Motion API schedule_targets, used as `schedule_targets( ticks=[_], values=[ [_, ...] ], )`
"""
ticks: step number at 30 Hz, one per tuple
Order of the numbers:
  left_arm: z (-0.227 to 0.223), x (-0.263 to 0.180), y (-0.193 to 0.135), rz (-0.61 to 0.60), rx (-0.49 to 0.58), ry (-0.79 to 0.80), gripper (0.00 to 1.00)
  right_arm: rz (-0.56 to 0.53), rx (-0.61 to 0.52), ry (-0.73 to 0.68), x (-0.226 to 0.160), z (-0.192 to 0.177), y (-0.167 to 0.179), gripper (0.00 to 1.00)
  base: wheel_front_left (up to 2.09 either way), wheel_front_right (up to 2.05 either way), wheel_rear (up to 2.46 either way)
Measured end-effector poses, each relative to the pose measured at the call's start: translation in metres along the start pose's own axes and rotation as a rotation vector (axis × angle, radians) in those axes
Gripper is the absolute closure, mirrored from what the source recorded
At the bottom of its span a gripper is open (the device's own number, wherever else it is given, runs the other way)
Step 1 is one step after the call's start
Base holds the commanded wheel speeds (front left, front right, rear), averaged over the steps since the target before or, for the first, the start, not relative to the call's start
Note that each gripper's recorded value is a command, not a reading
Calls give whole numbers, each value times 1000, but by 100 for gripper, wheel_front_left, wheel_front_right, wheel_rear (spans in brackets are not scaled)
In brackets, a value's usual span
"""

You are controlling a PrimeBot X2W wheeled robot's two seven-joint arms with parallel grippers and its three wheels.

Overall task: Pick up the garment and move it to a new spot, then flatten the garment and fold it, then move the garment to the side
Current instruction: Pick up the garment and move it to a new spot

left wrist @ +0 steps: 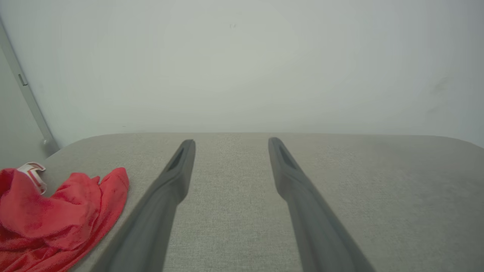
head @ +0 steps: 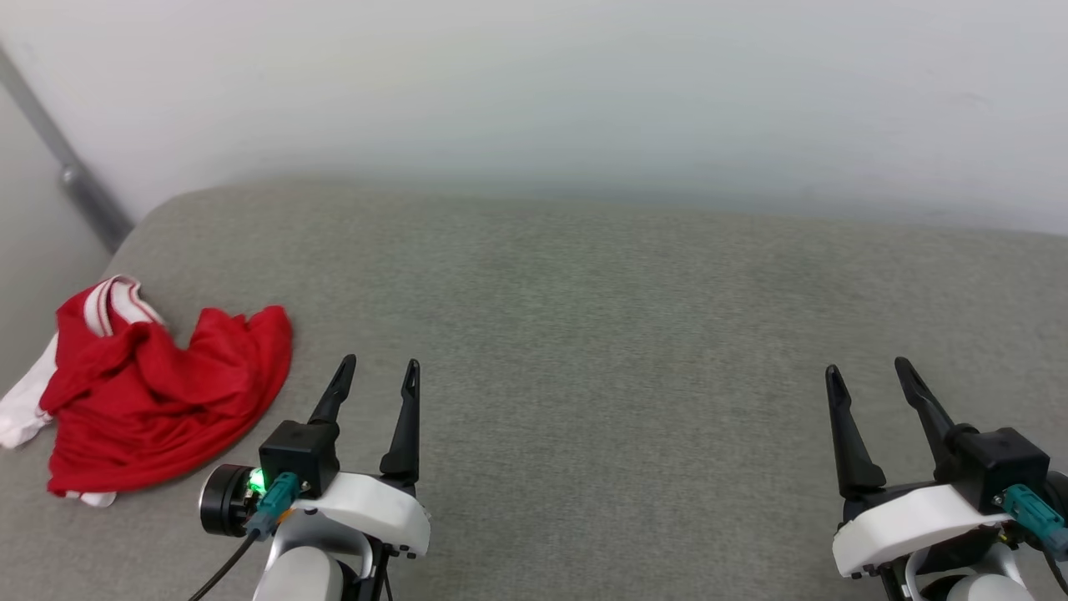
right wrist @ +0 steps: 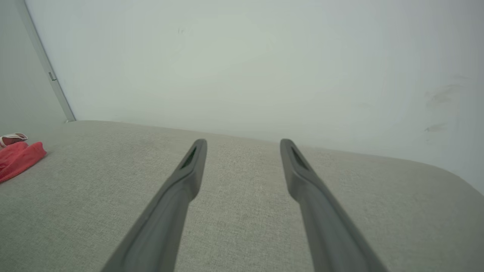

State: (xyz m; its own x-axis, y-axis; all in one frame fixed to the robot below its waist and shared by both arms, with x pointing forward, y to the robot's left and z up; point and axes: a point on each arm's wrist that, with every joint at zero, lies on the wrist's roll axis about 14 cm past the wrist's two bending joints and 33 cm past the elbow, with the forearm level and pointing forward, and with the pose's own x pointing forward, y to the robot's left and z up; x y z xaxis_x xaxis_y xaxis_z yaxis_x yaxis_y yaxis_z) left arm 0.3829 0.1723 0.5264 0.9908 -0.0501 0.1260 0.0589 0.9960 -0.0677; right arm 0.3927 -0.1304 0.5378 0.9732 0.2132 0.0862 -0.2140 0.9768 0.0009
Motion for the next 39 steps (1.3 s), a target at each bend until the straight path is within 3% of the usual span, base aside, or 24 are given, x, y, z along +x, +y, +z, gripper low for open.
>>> schedule_targets(
  ticks=[9, 15, 16, 23, 32, 39],
  values=[
    [3, -24, 53, 168, 8, 1, 0, 137, 11, -8, 25, 0, 45, 0, 0, 0, 0],
    [6, -51, 96, 316, 5, 1, 0, 264, 28, -14, 42, -1, 90, 0, 0, 0, 0],
    [8, -66, 113, 380, 5, -2, 0, 322, 41, -17, 48, -1, 111, 0, 0, 0, 0],
    [11, -96, 145, 502, 13, -2, 0, 435, 55, -18, 55, -2, 151, 0, 0, 0, 0],
    [11, -106, 159, 553, 22, 5, 0, 464, 49, -14, 60, -5, 161, 0, 0, 0, 0],
    [26, -69, 166, 501, 65, -23, 0, 441, 51, -6, 67, -8, 151, 0, 0, 0, 0]
  ],
)
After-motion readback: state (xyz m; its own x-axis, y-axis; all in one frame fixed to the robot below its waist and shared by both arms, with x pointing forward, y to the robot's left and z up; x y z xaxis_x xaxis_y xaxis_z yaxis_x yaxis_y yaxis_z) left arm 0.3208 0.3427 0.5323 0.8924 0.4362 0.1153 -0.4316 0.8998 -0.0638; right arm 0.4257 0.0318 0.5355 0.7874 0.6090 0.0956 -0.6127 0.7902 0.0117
